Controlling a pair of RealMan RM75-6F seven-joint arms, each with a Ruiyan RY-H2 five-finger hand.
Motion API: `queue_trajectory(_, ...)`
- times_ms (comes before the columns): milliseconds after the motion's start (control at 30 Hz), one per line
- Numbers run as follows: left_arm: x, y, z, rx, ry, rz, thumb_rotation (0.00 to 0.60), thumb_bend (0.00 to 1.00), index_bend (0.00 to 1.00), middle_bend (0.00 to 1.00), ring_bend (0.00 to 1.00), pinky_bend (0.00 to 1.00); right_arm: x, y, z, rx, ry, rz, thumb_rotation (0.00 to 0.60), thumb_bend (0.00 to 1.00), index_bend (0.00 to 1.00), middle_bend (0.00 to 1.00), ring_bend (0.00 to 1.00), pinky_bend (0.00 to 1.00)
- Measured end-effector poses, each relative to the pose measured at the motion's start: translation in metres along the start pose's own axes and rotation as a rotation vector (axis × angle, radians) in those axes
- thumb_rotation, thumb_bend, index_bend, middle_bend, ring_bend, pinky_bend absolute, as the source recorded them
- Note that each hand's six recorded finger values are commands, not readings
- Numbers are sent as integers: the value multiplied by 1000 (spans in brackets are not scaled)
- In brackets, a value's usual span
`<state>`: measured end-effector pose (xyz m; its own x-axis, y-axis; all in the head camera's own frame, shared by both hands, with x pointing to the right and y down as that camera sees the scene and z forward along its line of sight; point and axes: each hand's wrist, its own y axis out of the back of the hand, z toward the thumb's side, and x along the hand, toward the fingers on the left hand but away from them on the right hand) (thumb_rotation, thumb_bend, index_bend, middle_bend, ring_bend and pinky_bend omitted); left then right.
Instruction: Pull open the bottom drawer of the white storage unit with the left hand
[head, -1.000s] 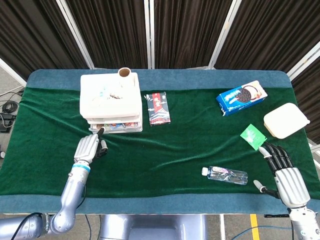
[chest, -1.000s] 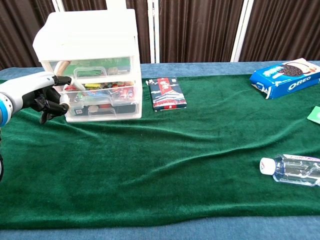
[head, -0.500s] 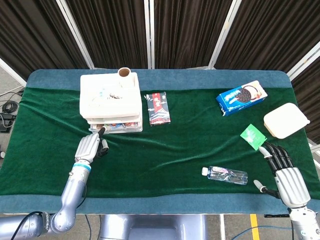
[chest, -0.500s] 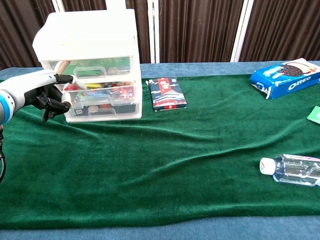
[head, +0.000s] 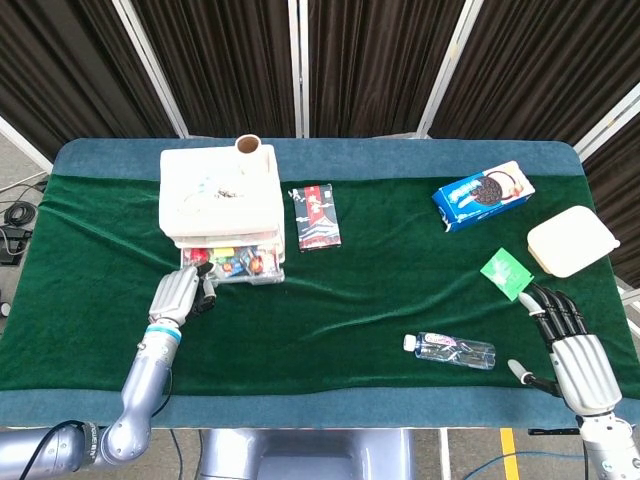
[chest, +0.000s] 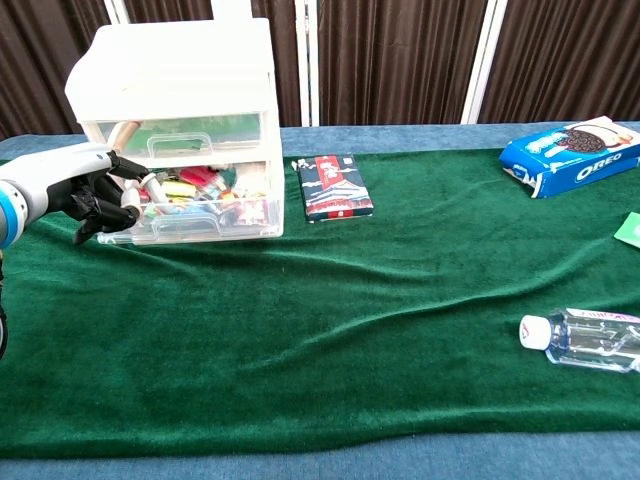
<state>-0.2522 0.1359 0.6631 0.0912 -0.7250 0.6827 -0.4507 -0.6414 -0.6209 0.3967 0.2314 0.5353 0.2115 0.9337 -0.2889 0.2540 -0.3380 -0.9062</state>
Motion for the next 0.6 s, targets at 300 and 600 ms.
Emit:
queue_trajectory(300,-5,-3,1,-7,-13,-13,600,1000,438,833,726,695,0,0,0,-1,-1,1,600,84,0,0,0,0)
queue_trajectory(600,-8,-6,1,-7,-18,-24,600,1000,438,833,727,695,0,0,0,0,-2,1,600,84,0,0,0,0)
